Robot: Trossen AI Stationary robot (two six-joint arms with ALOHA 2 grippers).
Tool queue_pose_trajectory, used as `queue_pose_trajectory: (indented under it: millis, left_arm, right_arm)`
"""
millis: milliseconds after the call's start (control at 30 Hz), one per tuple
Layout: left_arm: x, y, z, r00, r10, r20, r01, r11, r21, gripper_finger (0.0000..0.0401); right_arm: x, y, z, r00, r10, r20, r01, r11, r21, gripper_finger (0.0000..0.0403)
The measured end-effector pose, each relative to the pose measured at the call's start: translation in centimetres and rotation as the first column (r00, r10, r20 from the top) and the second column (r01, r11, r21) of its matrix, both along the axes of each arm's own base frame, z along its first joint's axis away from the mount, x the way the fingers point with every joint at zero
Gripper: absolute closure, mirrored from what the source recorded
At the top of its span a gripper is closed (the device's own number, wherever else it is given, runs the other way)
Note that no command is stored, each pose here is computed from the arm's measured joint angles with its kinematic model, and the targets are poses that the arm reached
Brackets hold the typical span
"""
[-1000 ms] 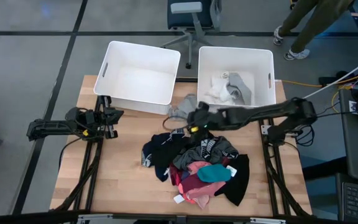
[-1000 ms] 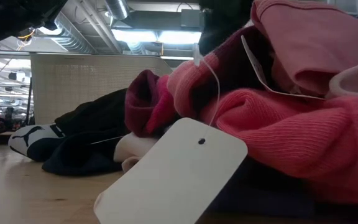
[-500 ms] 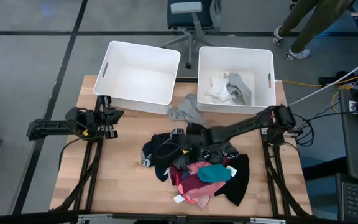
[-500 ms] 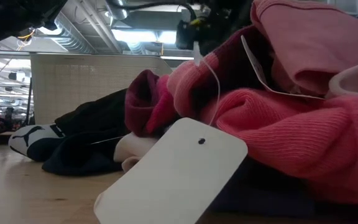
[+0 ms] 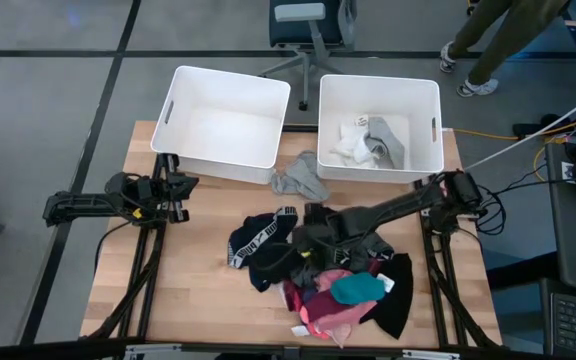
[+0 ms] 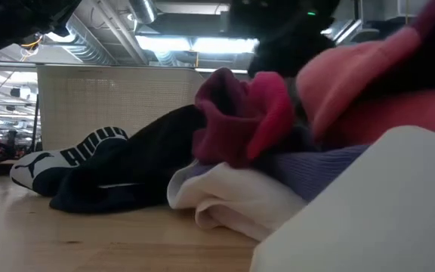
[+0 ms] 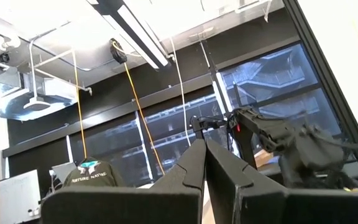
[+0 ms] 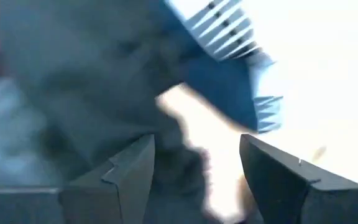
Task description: Sort clothes
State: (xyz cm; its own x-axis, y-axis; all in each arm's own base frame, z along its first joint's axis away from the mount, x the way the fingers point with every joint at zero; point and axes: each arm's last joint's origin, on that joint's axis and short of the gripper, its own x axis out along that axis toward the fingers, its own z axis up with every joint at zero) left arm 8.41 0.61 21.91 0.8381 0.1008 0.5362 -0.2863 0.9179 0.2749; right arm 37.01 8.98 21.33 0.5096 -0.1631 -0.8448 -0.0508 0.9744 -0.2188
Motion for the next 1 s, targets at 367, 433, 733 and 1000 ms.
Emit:
queue_pose_trajectory:
  millis: [367,433,733,1000]
  left_arm:
    - [0.0,0.0,0.0,1.000,-0.002,0.001,0.002,1.000,-0.003,0.0397]
    - [0.0,0.0,0.0,1.000,-0.001,-0.001,0.001,1.000,-0.001,0.0397]
    - [0.0,0.0,0.0,1.000,-0.001,0.001,0.001,1.000,-0.001,0.0397]
    - [0.0,0.0,0.0,1.000,-0.001,0.000,0.001,1.000,0.000,0.0397]
  right_arm:
    - [2.5,-5.5,-0.9,0.953,-0.236,0.191,0.272,0.942,-0.197,0.0166]
    - [3.0,-6.6,-1.7,0.947,-0.261,0.185,0.295,0.936,-0.190,0.0166]
    - [4.1,-9.8,-6.1,0.933,-0.343,0.105,0.359,0.905,-0.231,0.0166]
    - [4.1,-12.2,-8.1,0.895,-0.438,0.084,0.444,0.859,-0.253,0.0166]
